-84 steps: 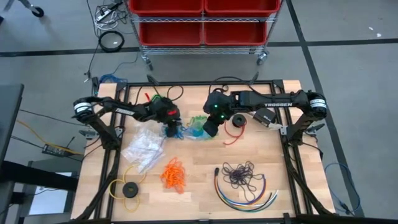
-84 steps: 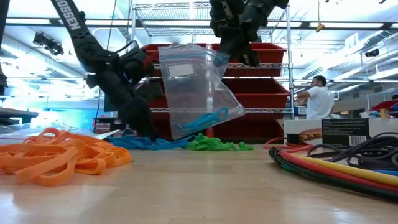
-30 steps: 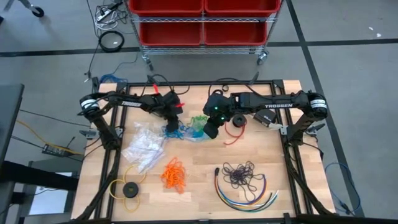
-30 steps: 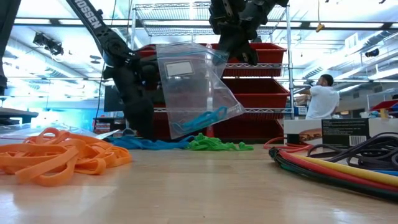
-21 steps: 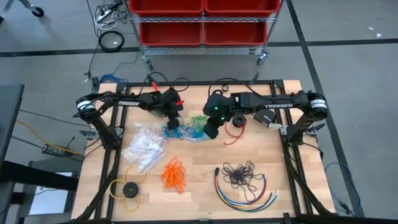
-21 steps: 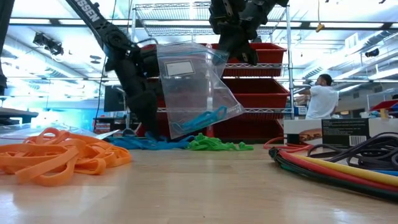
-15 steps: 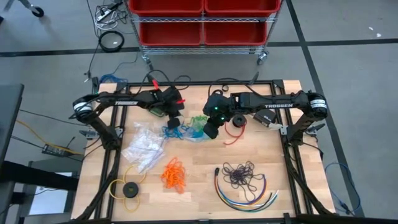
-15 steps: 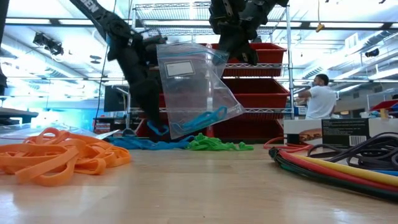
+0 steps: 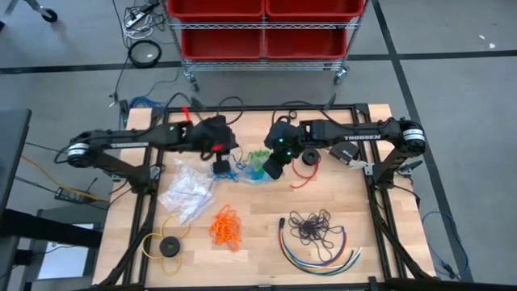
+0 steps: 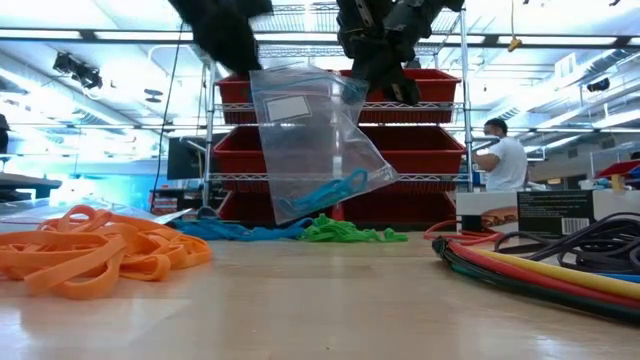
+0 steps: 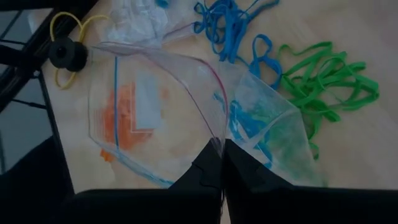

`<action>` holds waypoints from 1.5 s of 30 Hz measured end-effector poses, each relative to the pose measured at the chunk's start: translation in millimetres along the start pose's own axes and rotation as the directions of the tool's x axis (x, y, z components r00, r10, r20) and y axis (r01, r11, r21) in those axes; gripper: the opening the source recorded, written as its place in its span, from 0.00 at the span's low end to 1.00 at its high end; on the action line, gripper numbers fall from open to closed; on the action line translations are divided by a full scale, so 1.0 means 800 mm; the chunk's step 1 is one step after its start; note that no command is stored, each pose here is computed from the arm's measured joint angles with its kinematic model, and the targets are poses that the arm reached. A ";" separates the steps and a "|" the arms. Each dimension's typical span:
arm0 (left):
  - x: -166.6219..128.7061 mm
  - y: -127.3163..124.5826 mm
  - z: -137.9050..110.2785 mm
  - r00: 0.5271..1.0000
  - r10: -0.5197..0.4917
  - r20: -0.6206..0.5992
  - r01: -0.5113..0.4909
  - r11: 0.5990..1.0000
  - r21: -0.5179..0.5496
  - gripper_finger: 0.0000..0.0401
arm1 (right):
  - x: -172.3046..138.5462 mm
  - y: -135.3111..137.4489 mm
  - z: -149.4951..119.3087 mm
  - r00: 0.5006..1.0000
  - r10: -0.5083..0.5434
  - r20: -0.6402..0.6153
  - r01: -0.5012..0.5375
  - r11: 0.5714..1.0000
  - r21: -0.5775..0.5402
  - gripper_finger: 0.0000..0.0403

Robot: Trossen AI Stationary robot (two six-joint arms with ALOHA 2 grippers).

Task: Sort rubber bands
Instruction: Put the blue rubber band into the transparent zip bag

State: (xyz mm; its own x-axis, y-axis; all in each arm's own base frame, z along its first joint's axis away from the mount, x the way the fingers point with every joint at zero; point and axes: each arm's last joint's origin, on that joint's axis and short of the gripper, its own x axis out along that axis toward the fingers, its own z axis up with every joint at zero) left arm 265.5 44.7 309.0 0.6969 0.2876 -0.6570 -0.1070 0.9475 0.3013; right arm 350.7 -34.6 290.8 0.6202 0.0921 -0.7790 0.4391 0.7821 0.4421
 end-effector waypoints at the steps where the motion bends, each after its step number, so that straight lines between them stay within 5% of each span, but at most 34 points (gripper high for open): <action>1: -0.009 -0.006 0.006 0.999 0.011 0.031 -0.012 1.000 0.022 0.00 | 0.000 -0.001 0.000 1.000 -0.001 -0.001 0.001 1.000 0.008 0.00; 8: -0.022 -0.057 0.034 0.981 -0.027 0.191 -0.001 0.990 0.144 0.00 | -0.001 -0.003 0.002 1.000 0.012 -0.005 -0.012 0.999 0.034 0.00; 21: 0.053 -0.095 0.034 0.984 0.159 0.086 -0.176 0.953 0.247 0.02 | -0.001 -0.002 0.003 1.000 0.019 0.005 -0.020 1.000 0.009 0.00; 35: 0.038 -0.117 0.042 0.982 0.088 0.166 -0.123 0.968 0.220 0.40 | -0.001 -0.001 0.004 1.000 0.019 0.011 -0.019 1.000 -0.003 0.00; 45: 0.006 -0.102 0.043 0.974 0.114 0.194 -0.149 0.972 0.180 0.47 | -0.001 -0.002 0.004 1.000 0.006 0.019 -0.006 1.000 -0.013 0.00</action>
State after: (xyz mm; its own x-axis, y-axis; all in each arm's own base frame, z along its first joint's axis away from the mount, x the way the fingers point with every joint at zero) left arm 302.0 -35.9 305.6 0.8044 0.3610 -0.4719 -0.0803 0.8530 0.5157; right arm 351.8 -37.6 291.9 0.6352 0.0847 -0.7676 0.4272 0.7895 0.4406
